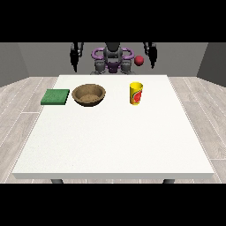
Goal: Pick the cup and pour the ball into the bowl, then pick the bowl and place it on the pad
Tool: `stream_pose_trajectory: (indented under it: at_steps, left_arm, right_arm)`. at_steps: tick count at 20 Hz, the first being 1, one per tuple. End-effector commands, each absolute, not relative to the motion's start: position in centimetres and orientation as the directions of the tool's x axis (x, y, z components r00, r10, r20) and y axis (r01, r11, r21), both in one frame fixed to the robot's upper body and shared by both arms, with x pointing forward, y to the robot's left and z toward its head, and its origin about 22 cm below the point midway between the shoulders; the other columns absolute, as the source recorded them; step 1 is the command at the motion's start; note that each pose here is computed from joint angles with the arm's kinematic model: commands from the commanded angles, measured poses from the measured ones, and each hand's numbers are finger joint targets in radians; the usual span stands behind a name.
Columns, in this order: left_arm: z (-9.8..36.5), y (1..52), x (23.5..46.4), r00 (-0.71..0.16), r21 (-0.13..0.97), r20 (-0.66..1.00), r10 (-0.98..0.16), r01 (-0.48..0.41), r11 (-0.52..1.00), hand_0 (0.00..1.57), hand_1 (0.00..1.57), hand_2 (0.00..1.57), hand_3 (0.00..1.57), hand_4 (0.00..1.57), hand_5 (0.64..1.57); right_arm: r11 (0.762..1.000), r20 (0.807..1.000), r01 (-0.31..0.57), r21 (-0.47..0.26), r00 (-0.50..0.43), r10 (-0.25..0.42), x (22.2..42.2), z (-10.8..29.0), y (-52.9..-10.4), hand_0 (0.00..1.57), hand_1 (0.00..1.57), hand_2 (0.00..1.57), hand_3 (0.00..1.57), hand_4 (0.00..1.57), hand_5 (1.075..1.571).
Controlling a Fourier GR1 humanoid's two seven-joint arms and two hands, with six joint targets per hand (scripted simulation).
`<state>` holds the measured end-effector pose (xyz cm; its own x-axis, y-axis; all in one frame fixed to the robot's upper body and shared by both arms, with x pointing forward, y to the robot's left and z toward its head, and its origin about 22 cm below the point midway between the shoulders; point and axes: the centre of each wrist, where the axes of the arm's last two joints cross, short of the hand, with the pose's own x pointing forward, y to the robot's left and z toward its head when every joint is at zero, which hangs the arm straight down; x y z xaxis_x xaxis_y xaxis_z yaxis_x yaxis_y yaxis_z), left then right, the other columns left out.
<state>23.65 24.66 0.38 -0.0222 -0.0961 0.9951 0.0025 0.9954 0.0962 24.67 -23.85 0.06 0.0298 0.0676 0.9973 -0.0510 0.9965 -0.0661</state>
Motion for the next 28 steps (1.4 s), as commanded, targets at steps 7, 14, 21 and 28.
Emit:
stream_pose_trajectory:
  at_steps: [7,14,21,28]
  left_arm:
    - [6.3,23.8,25.2,-0.157,-0.016,0.987,0.024,0.049,0.999,0.00,0.00,0.00,0.00,0.00,1.535]
    - [6.0,22.0,23.0,0.112,-0.253,0.963,0.246,0.049,0.966,0.00,0.00,0.00,0.00,0.00,1.546]
    - [9.8,22.2,26.0,-0.122,-0.176,0.974,0.191,0.121,0.977,0.00,0.00,0.00,0.00,0.00,1.518]
    - [14.4,24.4,30.7,-0.412,-0.083,0.905,0.108,0.079,0.993,0.00,0.00,0.00,0.00,0.00,1.509]
  right_arm:
    - [0.990,0.978,-0.143,-0.004,-0.208,-0.026,26.5,8.1,-20.1,0.00,0.00,0.00,0.31,1.06,1.571]
    - [0.990,0.982,-0.069,0.125,0.155,-0.113,23.6,7.4,-12.7,0.00,0.00,0.00,0.00,0.68,1.569]
    - [0.989,0.990,-0.151,-0.002,-0.138,-0.019,25.8,14.7,-8.0,0.00,0.00,0.00,0.00,0.30,1.569]
    - [0.982,0.936,-0.187,-0.037,-0.351,-0.032,26.9,15.8,-9.5,0.00,0.00,0.00,0.00,0.00,1.570]
